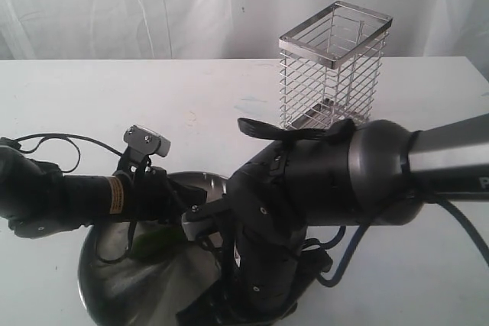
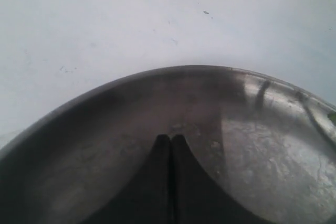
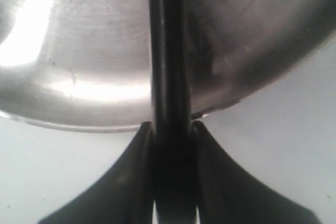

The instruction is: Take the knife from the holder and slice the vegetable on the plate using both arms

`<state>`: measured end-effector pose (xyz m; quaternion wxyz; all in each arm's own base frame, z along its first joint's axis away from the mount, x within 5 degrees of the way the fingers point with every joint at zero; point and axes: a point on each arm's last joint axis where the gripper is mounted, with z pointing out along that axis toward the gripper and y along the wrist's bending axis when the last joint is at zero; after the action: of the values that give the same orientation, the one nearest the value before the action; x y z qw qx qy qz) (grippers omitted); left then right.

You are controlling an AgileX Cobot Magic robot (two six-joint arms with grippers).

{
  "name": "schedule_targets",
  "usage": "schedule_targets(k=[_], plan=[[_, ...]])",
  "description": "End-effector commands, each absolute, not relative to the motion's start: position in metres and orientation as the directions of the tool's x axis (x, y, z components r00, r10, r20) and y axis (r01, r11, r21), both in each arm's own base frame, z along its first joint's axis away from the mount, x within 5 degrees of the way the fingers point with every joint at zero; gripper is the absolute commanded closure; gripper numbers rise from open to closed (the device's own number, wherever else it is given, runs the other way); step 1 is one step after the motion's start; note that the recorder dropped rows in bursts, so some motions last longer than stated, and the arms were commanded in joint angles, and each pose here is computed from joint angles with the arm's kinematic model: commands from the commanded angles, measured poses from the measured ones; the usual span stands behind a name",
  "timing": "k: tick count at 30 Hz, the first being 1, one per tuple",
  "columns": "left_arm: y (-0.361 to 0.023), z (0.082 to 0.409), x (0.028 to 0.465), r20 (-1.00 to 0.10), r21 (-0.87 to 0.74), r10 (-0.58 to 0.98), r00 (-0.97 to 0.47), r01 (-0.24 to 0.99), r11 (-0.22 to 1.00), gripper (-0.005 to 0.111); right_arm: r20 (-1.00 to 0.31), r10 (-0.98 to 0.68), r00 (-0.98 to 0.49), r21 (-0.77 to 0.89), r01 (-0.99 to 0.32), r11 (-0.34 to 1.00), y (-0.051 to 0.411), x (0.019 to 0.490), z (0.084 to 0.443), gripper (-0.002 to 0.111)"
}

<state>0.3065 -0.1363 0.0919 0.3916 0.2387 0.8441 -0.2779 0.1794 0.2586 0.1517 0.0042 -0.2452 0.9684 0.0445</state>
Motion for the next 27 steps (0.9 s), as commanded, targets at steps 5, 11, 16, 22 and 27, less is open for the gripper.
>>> schedule_targets(k=[5,11,16,22,27], plan=[[-0.132,0.070,0.302,-0.645,-0.280,0.307,-0.700,0.589,0.758,0.107,0.122,-0.498,-0.858,-0.043,-0.506,0.861,0.238,0.179,0.144,0.108],[-0.136,0.074,0.307,-0.666,-0.293,0.302,-0.682,0.611,0.736,0.107,0.106,-0.499,-0.860,-0.044,-0.506,0.862,0.237,0.182,0.144,0.108],[-0.145,0.085,0.308,-0.743,-0.342,0.236,-0.626,0.658,0.670,0.107,0.069,-0.502,-0.862,-0.028,-0.505,0.863,0.240,0.184,0.144,0.108],[-0.149,0.114,0.309,-0.823,-0.319,0.193,-0.535,0.715,0.622,0.107,0.043,-0.503,-0.863,-0.018,-0.504,0.863,0.239,0.183,0.155,0.108],[-0.144,0.156,0.308,-0.866,-0.228,0.199,-0.458,0.717,0.658,0.107,-0.038,-0.504,-0.863,0.016,-0.504,0.863,0.236,0.181,0.181,0.108]])
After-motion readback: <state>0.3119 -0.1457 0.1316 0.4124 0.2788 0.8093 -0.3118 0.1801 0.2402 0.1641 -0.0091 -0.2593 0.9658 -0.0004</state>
